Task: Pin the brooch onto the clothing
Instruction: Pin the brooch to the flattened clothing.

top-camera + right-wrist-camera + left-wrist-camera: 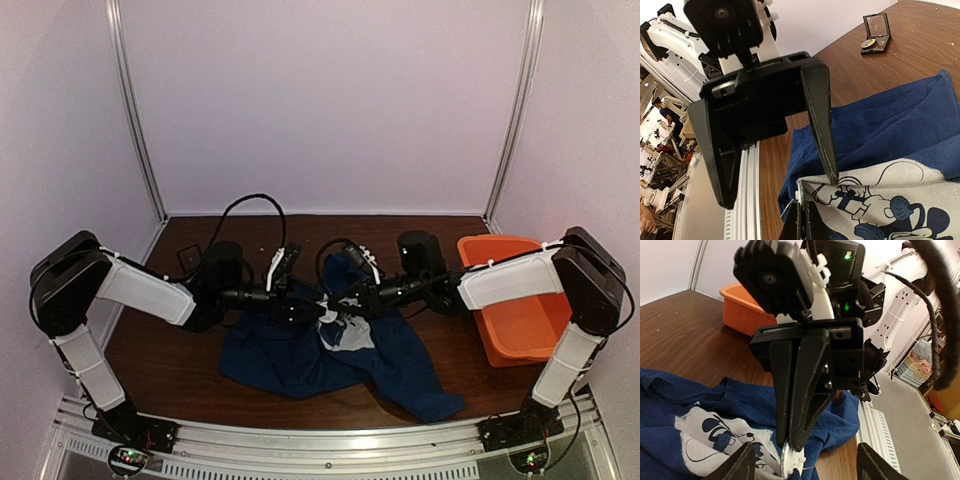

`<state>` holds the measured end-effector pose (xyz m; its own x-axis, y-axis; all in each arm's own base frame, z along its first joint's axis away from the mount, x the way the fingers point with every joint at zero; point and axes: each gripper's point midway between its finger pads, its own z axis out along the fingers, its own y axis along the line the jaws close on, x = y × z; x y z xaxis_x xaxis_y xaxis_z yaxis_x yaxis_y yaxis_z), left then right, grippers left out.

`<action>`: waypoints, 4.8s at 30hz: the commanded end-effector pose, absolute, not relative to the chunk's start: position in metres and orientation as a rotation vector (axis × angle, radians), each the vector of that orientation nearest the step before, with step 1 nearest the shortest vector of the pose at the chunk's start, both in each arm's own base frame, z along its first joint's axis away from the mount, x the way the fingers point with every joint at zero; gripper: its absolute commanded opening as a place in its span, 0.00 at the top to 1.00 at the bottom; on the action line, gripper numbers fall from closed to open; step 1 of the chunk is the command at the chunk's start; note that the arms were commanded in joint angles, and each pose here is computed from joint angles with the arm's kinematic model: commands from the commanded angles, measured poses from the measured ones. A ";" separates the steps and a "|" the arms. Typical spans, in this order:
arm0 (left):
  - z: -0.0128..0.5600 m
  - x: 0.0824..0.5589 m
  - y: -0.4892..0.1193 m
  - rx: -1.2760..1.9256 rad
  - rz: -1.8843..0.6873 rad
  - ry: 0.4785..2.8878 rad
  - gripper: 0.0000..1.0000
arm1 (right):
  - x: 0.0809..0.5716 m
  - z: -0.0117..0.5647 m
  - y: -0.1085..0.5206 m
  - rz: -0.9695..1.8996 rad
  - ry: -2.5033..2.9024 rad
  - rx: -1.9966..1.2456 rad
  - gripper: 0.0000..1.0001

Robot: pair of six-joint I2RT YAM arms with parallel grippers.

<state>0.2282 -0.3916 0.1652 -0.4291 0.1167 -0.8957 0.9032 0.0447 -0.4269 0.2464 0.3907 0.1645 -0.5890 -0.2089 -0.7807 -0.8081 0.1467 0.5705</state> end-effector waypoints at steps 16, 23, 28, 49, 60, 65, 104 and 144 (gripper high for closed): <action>0.166 0.223 -0.381 1.261 -1.408 1.609 0.41 | 0.234 0.183 0.391 1.617 1.863 -1.030 1.00; 0.164 0.222 -0.387 1.284 -1.401 1.611 0.41 | 0.234 0.177 0.393 1.627 1.885 -1.026 1.00; 0.166 0.222 -0.390 1.289 -1.399 1.607 0.44 | 0.235 0.175 0.394 1.632 1.892 -1.025 1.00; 0.155 0.216 -0.396 1.346 -1.383 1.635 0.56 | 0.239 0.178 0.393 1.656 1.890 -1.003 1.00; 0.151 0.219 -0.397 1.332 -1.370 1.649 0.68 | 0.239 0.178 0.393 1.669 1.889 -0.996 1.00; 0.150 0.221 -0.397 1.318 -1.359 1.656 0.76 | 0.239 0.178 0.393 1.673 1.889 -0.995 1.00; 0.131 0.241 -0.410 1.206 -1.225 1.801 0.95 | 0.242 0.176 0.394 1.663 1.904 -0.981 1.00; 0.113 0.327 -0.285 0.521 -0.653 2.124 0.08 | 0.282 0.152 0.378 1.009 2.016 -0.991 1.00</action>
<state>0.2910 -0.3329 0.1256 -0.4971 0.2344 -0.8354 0.7803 0.5418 -0.3123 0.2715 0.3788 0.1474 -0.5828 -0.2902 -0.7591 -0.8087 0.2986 0.5068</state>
